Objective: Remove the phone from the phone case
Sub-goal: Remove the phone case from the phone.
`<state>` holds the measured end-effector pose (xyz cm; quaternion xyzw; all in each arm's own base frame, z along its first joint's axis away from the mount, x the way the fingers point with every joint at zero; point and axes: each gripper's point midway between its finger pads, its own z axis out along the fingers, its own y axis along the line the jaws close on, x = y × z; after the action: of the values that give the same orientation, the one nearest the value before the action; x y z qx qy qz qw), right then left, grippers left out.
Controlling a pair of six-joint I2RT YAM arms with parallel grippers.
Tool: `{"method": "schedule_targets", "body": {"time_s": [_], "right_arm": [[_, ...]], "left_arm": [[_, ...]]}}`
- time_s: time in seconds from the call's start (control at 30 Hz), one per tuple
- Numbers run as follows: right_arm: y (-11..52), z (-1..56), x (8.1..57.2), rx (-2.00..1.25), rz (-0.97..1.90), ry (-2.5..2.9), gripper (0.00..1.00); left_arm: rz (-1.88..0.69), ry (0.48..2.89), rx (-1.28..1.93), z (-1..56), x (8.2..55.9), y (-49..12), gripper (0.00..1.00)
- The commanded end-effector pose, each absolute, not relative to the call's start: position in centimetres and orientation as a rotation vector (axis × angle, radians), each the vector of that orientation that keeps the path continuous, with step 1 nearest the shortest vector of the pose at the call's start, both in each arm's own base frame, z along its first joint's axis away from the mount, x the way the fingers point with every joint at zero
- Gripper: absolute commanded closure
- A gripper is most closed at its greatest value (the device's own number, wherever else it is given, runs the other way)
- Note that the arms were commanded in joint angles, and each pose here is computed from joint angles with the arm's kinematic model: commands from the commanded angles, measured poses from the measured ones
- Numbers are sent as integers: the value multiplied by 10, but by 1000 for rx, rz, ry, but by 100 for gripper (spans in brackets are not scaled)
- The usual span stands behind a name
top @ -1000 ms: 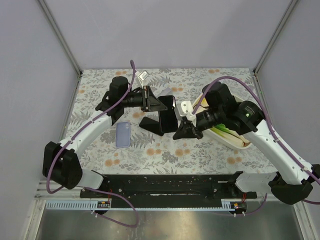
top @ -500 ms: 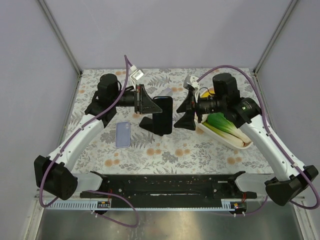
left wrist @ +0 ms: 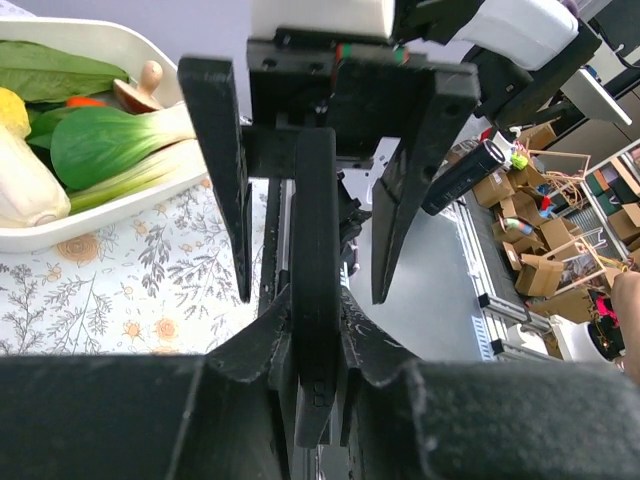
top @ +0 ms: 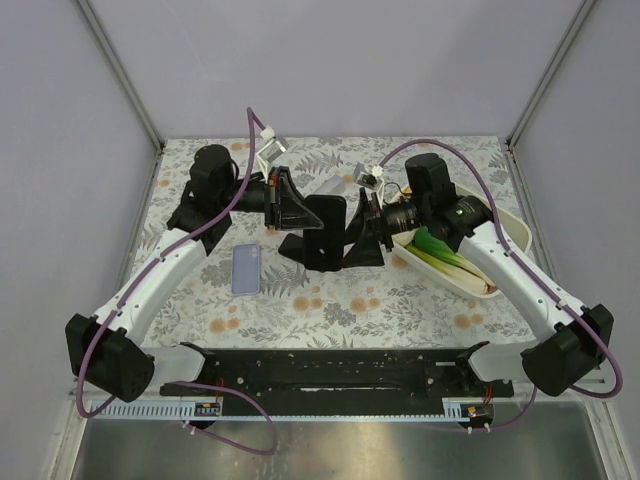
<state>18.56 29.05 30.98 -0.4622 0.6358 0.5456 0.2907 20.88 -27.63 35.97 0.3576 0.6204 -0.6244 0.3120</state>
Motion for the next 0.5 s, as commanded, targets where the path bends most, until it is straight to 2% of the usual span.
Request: {"method": "schedule_targets", "body": {"time_s": [0.0, 0.3, 0.47], "right_arm": [[297, 311, 183, -1243, 1542, 1624, 19], [301, 308, 186, -1236, 1569, 1617, 28], [300, 313, 186, -1243, 1537, 1608, 28]], "left_arm": [[-1599, 1442, 1002, 405, 205, -275, 100], [-1626, 1431, 997, 404, 203, -275, 100], [-1618, 1451, 999, 397, 202, -274, 100]]}}
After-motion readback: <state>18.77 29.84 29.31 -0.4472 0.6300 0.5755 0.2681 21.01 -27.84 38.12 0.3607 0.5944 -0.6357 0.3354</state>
